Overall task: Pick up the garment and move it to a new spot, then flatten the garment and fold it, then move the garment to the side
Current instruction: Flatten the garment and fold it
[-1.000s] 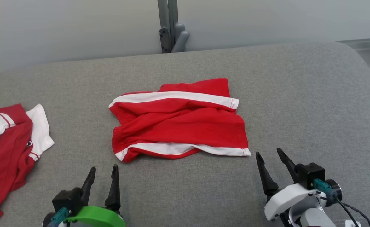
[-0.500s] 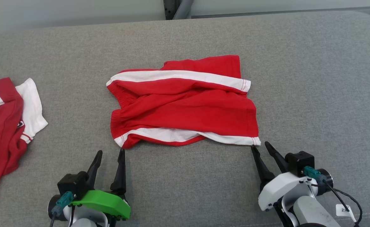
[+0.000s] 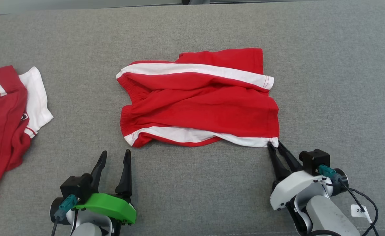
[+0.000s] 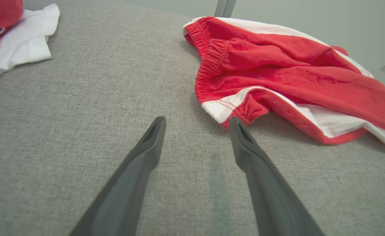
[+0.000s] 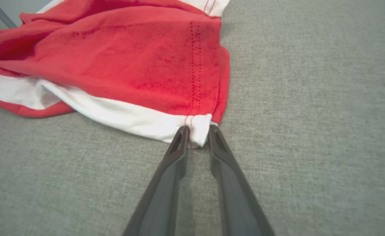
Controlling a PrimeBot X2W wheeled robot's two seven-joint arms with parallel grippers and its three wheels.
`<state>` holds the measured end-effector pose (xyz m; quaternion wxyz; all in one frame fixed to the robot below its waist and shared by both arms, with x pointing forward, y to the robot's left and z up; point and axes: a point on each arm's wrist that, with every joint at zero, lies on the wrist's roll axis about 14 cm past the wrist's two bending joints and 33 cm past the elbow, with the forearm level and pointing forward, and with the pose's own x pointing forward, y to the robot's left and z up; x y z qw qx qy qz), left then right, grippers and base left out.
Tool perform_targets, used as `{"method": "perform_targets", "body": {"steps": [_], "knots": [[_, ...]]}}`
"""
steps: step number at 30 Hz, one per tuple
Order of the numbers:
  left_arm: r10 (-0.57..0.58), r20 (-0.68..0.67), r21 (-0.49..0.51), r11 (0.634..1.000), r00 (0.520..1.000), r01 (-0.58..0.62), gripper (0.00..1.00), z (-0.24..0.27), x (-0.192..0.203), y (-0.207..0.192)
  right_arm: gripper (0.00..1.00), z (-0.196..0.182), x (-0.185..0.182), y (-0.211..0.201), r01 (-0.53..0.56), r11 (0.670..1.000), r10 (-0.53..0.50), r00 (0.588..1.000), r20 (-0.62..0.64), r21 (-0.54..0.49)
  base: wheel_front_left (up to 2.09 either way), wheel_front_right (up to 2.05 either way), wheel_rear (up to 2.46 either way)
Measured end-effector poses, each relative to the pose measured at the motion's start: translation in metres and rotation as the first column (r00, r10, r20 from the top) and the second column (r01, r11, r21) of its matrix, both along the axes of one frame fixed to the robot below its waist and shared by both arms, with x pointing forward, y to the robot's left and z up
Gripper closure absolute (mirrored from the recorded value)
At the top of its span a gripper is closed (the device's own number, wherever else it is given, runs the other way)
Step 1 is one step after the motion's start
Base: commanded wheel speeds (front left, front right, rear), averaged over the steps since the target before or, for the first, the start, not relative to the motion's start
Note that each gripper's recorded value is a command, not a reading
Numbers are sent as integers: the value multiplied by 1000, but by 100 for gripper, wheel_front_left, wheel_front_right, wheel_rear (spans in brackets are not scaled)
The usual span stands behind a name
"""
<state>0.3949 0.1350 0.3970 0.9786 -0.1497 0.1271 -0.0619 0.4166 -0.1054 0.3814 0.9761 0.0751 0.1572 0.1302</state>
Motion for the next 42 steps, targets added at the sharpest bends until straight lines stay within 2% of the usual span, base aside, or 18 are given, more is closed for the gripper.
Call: {"method": "perform_targets", "body": {"steps": [1, 8, 22, 30, 33, 34, 36, 37, 38, 39, 42], "knots": [[1, -1, 2, 1000, 1000, -1, 0, 0, 0, 0, 100, -1, 0, 1, -1, 1000, 1, 1000, -2, 2, 0, 0, 0], [-9, 2, -7, 1000, 1000, 9, 0, 0, 1, -4, 100, 5, 2, -1, 2, 1000, -2, 1000, 19, 5, 0, 0, 0], [-8, -42, -169, 986, 999, 1, 0, -6, 18, -25, 100, 6, -5, -15, 19, 1000, -19, 1000, 24, -20, 0, 0, 0], [-25, -68, -202, 979, 997, 11, 0, -12, 21, -31, 100, 4, -4, -18, 25, 999, -24, 999, 21, -22, 0, 0, 0], [-33, -74, -215, 976, 997, 17, 44, -13, 21, -34, 100, 4, -3, -18, 26, 999, -26, 999, 22, -23, 0, 0, 0], [-39, -79, -220, 975, 996, 21, 52, -14, 20, -36, 100, 4, -3, -18, 26, 999, -26, 999, 22, -23, 0, 0, 0], [-50, -82, -224, 974, 995, 30, 55, -15, 20, -38, 100, 4, -2, -18, 27, 999, -26, 999, 23, -23, 0, 0, 0], [-52, -81, -225, 974, 995, 33, 62, -15, 20, -39, 100, 4, -2, -18, 27, 999, -26, 999, 23, -23, 0, 0, 0], [-53, -79, -226, 974, 995, 34, 76, -14, 21, -38, 100, 4, -2, -18, 26, 999, -26, 999, 24, -22, 0, 0, 0], [-56, -76, -226, 973, 996, 37, 100, -14, 22, -39, 100, 4, -1, -18, 27, 999, -26, 999, 24, -22, 0, 0, 0], [-60, -47, -230, 972, 997, 48, 100, -5, 27, -39, 100, 6, 0, -19, 29, 999, -28, 999, 30, -21, 0, 0, 0]]}}
